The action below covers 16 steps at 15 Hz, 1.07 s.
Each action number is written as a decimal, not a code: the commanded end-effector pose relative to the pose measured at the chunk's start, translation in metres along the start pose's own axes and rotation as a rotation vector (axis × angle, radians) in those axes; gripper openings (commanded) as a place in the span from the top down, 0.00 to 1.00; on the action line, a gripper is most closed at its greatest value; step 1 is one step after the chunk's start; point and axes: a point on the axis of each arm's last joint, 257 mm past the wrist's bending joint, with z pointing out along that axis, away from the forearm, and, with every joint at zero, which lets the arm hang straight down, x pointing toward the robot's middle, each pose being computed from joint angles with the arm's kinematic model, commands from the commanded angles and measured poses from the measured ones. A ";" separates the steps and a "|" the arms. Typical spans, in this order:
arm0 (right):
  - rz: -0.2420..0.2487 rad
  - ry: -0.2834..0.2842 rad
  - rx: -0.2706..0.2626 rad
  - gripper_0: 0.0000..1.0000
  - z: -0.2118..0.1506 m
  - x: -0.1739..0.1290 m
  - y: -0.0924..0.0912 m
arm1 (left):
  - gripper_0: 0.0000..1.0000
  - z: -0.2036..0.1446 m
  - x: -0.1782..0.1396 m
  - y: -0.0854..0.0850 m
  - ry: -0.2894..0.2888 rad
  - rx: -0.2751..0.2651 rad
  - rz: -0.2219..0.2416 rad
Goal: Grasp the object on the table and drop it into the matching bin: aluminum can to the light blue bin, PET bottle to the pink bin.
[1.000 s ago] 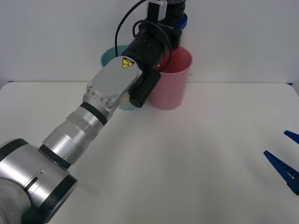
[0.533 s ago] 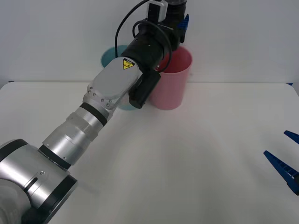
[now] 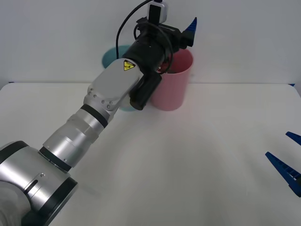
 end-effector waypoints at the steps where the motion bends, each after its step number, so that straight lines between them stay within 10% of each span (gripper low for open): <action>1: 0.000 0.000 0.000 0.00 0.000 0.000 0.000 | 0.00 -0.006 -0.002 0.002 -0.006 0.009 -0.064; 9: 0.000 0.000 0.000 0.00 0.000 0.000 0.000 | 0.00 -0.075 -0.013 0.035 -0.086 -0.025 -0.209; 16: 0.000 0.000 0.000 0.00 0.000 0.000 0.000 | 0.00 -0.164 -0.012 0.106 -0.105 -0.039 -0.205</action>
